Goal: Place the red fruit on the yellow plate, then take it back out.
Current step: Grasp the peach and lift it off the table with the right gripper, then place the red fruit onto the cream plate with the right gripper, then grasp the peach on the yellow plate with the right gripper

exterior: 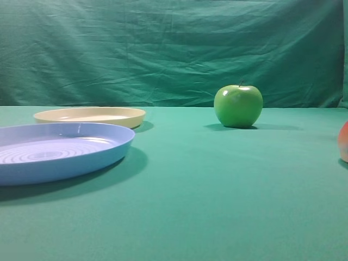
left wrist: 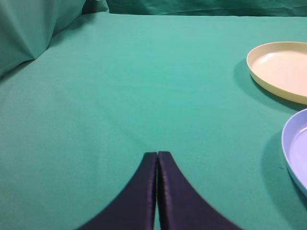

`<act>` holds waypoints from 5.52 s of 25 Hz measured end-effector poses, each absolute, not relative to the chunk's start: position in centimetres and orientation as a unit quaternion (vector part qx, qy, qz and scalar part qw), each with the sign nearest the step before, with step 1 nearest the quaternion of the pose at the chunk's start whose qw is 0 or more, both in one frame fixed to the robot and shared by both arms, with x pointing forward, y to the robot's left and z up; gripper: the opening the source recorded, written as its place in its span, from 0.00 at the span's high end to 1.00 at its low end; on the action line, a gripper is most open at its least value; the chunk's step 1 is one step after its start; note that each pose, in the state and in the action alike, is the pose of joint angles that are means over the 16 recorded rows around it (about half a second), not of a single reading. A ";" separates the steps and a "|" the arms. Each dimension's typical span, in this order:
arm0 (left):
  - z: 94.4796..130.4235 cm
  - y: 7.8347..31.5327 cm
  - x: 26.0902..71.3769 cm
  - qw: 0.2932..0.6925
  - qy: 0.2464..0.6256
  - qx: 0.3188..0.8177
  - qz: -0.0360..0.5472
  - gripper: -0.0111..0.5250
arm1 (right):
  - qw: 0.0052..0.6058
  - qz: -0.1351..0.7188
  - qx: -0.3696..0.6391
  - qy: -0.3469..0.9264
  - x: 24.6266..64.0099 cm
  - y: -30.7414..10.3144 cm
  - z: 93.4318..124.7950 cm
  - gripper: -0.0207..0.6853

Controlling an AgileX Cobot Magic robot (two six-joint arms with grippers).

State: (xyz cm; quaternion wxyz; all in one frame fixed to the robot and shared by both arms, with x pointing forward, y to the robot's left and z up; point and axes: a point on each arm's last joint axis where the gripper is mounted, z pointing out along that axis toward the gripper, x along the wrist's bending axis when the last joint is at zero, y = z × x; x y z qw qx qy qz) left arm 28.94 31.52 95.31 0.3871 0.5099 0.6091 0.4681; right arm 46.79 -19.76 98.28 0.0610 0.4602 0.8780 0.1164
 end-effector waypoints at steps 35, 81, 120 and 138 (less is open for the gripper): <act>95.3 31.5 28.9 0.387 0.609 0.510 0.468 0.98 | 0.139 0.307 0.348 0.875 58.6 -7.5 108.9 0.73; 95.3 31.5 28.9 0.387 0.609 0.510 0.468 0.98 | 0.113 0.355 0.248 0.894 60.1 2.8 109.4 0.62; 95.3 31.5 28.9 0.387 0.609 0.510 0.468 0.98 | 0.235 0.382 0.429 0.784 38.6 -20.3 126.1 0.97; 95.3 31.5 28.9 0.387 0.609 0.510 0.468 0.98 | 0.397 0.449 0.510 0.617 31.3 -28.8 113.5 0.97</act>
